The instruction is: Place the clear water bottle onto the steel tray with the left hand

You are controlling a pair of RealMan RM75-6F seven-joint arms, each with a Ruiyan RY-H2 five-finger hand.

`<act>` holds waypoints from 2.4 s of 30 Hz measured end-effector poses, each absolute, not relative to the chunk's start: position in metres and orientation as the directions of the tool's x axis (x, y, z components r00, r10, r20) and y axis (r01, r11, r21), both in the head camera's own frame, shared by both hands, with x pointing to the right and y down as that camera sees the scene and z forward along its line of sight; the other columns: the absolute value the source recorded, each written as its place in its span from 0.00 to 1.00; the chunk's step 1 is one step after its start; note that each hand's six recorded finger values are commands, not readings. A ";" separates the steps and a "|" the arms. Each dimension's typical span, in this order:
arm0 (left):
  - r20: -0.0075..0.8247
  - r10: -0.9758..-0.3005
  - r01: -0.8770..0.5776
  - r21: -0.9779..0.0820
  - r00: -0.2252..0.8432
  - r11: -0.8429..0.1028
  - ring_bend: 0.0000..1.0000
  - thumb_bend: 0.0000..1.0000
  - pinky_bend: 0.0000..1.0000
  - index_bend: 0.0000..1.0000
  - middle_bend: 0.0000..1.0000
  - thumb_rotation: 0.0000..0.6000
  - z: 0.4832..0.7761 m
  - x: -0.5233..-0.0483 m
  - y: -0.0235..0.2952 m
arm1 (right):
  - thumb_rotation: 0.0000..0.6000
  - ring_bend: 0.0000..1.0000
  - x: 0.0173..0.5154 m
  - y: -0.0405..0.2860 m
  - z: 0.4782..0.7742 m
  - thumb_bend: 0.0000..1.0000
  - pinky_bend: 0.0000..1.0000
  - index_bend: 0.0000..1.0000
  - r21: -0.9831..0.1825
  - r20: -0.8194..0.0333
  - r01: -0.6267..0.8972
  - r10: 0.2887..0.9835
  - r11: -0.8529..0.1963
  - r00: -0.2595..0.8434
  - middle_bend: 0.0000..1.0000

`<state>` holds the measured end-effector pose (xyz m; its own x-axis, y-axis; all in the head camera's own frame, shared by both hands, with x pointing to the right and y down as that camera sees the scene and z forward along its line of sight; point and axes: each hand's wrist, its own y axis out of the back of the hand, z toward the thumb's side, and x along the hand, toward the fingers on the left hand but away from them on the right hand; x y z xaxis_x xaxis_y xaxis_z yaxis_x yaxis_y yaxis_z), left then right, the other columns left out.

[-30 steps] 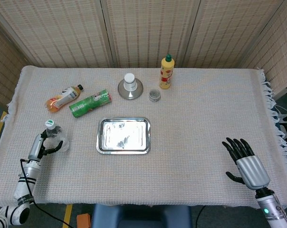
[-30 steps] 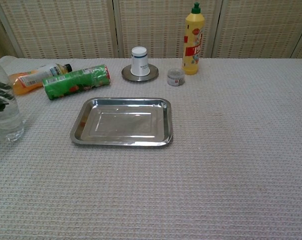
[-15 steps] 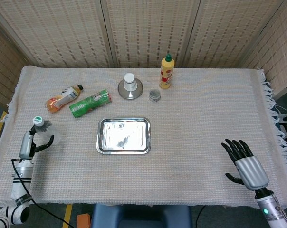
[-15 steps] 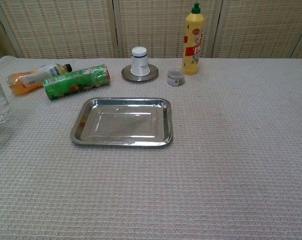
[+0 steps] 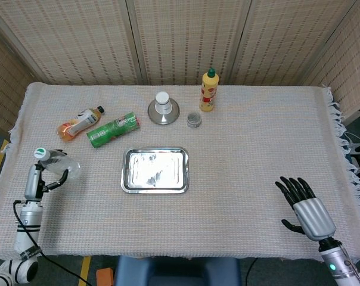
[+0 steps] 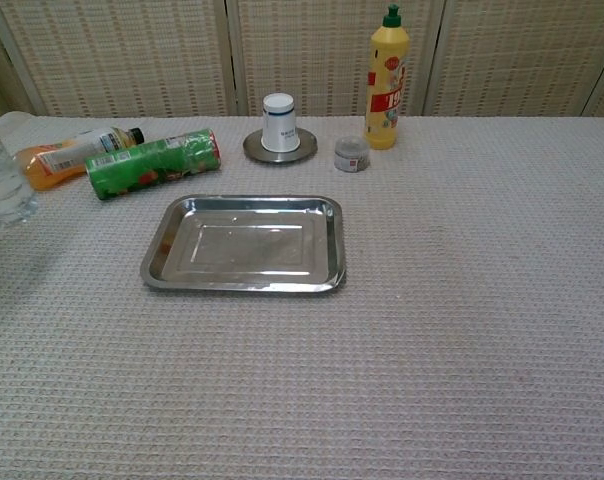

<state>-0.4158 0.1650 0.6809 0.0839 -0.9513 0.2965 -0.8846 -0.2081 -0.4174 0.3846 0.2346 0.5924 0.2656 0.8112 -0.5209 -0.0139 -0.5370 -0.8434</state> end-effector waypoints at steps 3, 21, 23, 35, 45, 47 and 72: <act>0.298 -0.937 -0.905 -0.323 0.180 -0.277 0.20 0.53 0.34 0.38 0.34 1.00 0.676 -0.375 0.175 | 1.00 0.00 0.385 0.234 0.591 0.08 0.00 0.00 -0.845 -0.519 -0.012 0.813 -0.535 0.265 0.00; -0.007 -0.994 -0.868 -0.488 0.107 -0.090 0.18 0.54 0.32 0.36 0.32 1.00 0.591 -0.399 0.123 | 1.00 0.00 0.384 0.235 0.592 0.08 0.00 0.00 -0.842 -0.523 -0.012 0.810 -0.540 0.264 0.00; 0.056 -0.991 -0.873 -0.469 0.120 -0.132 0.18 0.54 0.32 0.36 0.32 1.00 0.599 -0.395 0.128 | 1.00 0.00 0.384 0.236 0.594 0.08 0.00 0.00 -0.839 -0.528 -0.017 0.807 -0.543 0.265 0.00; 0.295 -0.941 -0.861 -0.422 0.166 -0.285 0.18 0.53 0.32 0.37 0.32 1.00 0.658 -0.389 0.145 | 1.00 0.00 0.385 0.237 0.589 0.08 0.00 0.00 -0.839 -0.526 -0.011 0.807 -0.544 0.268 0.00; 0.242 -0.945 -0.864 -0.401 0.221 -0.304 0.18 0.53 0.31 0.37 0.31 1.00 0.636 -0.363 0.142 | 1.00 0.00 0.385 0.240 0.587 0.08 0.00 0.00 -0.836 -0.529 -0.011 0.802 -0.548 0.278 0.00; 0.286 -0.934 -0.856 -0.405 0.215 -0.321 0.18 0.53 0.31 0.37 0.31 1.00 0.650 -0.367 0.147 | 1.00 0.00 0.385 0.239 0.587 0.08 0.00 0.00 -0.836 -0.530 -0.011 0.801 -0.549 0.277 0.00; 0.278 -0.864 -0.792 -0.352 0.420 -0.499 0.18 0.54 0.28 0.37 0.31 1.00 0.691 -0.239 0.121 | 1.00 0.00 0.390 0.234 0.595 0.08 0.00 0.00 -0.818 -0.558 -0.009 0.791 -0.575 0.252 0.00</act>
